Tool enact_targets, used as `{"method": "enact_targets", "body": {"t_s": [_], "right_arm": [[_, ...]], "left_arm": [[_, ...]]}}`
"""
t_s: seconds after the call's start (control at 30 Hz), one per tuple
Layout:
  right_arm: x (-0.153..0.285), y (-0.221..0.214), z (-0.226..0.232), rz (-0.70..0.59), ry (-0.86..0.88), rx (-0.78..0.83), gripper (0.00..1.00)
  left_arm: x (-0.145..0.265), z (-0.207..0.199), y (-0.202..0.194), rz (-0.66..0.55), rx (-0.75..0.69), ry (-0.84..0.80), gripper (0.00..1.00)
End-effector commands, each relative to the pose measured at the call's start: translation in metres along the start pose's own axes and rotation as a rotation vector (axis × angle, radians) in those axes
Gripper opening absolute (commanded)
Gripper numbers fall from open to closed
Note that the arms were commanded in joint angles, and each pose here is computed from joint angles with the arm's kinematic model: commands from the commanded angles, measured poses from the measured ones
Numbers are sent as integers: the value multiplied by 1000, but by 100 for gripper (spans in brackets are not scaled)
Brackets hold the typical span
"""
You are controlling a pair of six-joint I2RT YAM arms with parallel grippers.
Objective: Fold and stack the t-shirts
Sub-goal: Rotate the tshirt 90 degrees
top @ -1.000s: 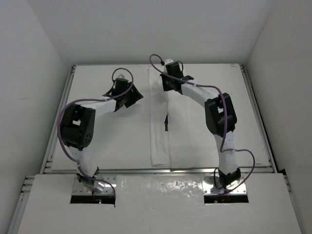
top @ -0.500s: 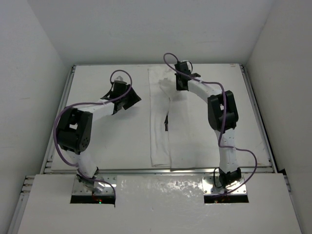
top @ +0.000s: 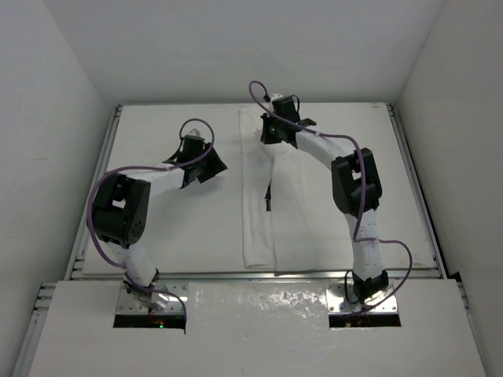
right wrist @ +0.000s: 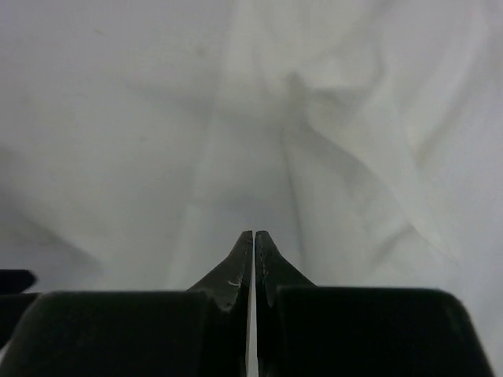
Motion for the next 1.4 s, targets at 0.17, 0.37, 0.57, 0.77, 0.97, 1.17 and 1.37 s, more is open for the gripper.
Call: {"method": "enact_targets", "body": {"t_s": [0.17, 0.37, 0.57, 0.77, 0.97, 1.17, 1.37], "right_arm": [[-42, 31, -1, -52, 397, -190, 0], [-70, 11, -31, 12, 516, -333, 0], [-81, -19, -43, 114, 683, -521, 0], [-62, -13, -33, 152, 891, -690, 0], [-16, 45, -19, 33, 1023, -590, 0], [-49, 43, -31, 22, 874, -580, 0], [-105, 8, -52, 86, 720, -687, 0]], "left_arm": [[5, -7, 2, -11, -37, -44, 51], [13, -11, 3, -14, -46, -71, 51], [21, -15, 1, -7, -57, -104, 51], [32, -14, 1, -17, -78, -96, 51], [43, -15, 5, -27, -100, -89, 51], [42, -15, 4, -25, -99, -95, 51], [38, -11, 1, -14, -106, -80, 51]]}}
Point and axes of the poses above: each gripper's point midway between its finger pads, its own x axis back along the fingers, its own z axis along the line the jaws close on, y = z × x, the point moved 5 cm from there along x, back along the fingers, and after that the axes turned 1 degree about x, right-handed, at the moved point
